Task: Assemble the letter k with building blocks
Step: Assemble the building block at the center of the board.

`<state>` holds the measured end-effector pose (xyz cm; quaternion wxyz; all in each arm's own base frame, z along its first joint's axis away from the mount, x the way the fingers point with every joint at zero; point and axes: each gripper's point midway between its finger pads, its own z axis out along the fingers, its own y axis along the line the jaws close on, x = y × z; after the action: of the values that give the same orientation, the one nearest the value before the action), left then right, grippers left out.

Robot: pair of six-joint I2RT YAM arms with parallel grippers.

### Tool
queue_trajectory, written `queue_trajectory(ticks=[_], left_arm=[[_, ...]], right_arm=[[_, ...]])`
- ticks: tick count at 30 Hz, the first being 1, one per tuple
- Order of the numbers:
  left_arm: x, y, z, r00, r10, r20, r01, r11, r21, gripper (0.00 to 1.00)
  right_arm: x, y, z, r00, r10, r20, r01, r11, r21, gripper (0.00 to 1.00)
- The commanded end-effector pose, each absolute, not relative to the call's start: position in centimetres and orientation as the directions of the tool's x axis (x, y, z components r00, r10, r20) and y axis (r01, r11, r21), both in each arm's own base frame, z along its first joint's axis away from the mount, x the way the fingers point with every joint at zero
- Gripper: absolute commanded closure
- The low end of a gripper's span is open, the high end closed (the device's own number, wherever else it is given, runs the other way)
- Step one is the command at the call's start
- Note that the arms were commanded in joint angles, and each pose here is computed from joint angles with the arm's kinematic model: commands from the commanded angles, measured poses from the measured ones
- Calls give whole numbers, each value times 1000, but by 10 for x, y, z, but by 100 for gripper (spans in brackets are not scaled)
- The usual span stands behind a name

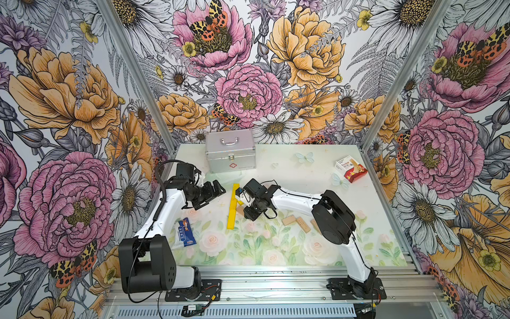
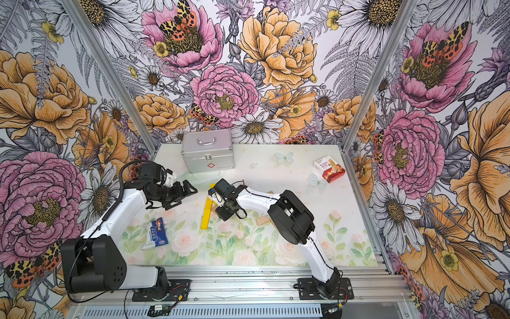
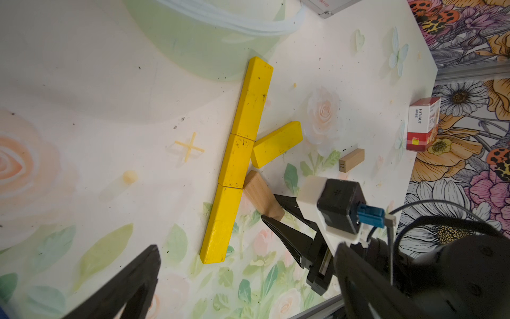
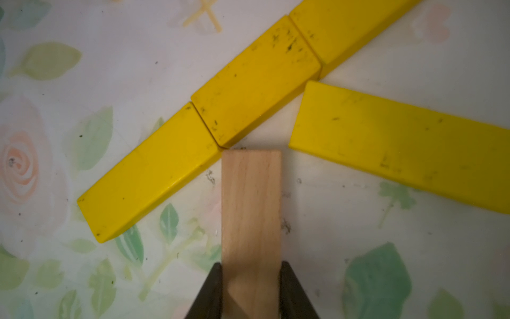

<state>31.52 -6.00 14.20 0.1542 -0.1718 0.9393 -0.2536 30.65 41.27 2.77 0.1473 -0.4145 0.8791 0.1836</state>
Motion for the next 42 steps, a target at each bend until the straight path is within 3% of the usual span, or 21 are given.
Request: queue_trajectory(ticks=[1, 42], left_arm=[[319, -59, 151, -884, -404, -235, -221, 804, -552, 1], [316, -59, 144, -891, -397, -220, -224, 807, -547, 1]], right_arm=[[315, 414, 22, -622, -666, -412, -774, 603, 192, 100], [314, 419, 23, -620, -665, -417, -779, 587, 221, 100]])
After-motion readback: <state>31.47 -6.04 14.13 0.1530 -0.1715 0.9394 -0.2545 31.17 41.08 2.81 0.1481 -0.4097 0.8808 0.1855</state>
